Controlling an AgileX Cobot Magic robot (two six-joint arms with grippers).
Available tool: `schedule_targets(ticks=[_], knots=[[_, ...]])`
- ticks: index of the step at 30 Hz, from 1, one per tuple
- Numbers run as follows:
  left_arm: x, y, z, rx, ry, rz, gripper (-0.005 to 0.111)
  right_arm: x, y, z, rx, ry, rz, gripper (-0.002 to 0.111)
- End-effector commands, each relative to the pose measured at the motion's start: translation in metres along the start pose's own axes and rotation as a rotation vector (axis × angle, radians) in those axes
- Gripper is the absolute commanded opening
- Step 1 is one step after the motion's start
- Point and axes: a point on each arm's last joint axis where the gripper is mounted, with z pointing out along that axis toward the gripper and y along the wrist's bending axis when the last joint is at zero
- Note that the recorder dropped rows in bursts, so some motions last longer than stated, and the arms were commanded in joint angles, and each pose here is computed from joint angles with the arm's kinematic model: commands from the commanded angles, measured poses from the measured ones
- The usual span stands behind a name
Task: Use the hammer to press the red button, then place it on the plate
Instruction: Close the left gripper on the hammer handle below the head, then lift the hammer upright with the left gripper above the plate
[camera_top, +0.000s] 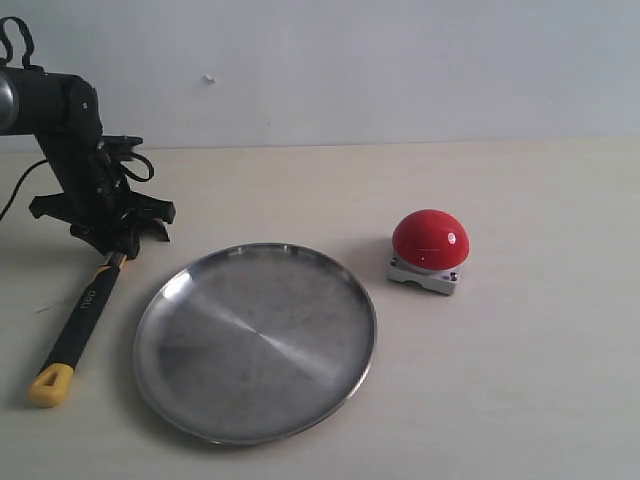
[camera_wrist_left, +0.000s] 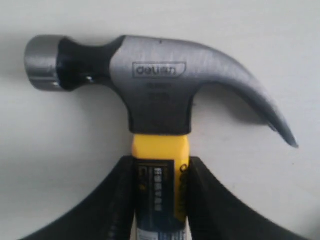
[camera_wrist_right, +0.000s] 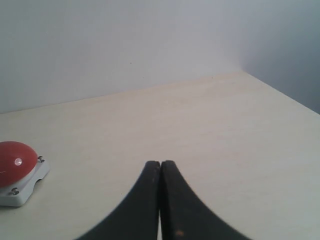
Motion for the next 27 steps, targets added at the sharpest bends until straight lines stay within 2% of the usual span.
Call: schedule_targets(ticks=[1, 7, 13, 19, 24, 27], knots=[[-0.001, -0.002, 0.0, 0.0, -0.006, 0.012, 0.0, 0.0, 0.0, 0.0, 0.006, -0.011, -0.005, 0.0], [-0.006, -0.003, -0.014, 0.005, -0.067, 0.02, 0.0, 0.0, 0.0, 0.0, 0.006, -0.011, -0.005, 0.0], [-0.014, -0.003, -0.064, 0.015, -0.216, 0.028, 0.0, 0.0, 0.0, 0.0, 0.006, -0.011, -0.005, 0.0], [-0.016, -0.007, -0.085, 0.028, -0.318, 0.037, 0.0, 0.0, 0.0, 0.0, 0.006, -0.011, -0.005, 0.0], [-0.017, -0.015, -0.11, 0.148, -0.472, -0.048, 0.0, 0.0, 0.0, 0.0, 0.006, -0.011, -0.005, 0.0], [-0.01, -0.023, -0.114, 0.233, -0.53, -0.052, 0.0, 0.0, 0.0, 0.0, 0.006, -0.011, -0.005, 0.0]])
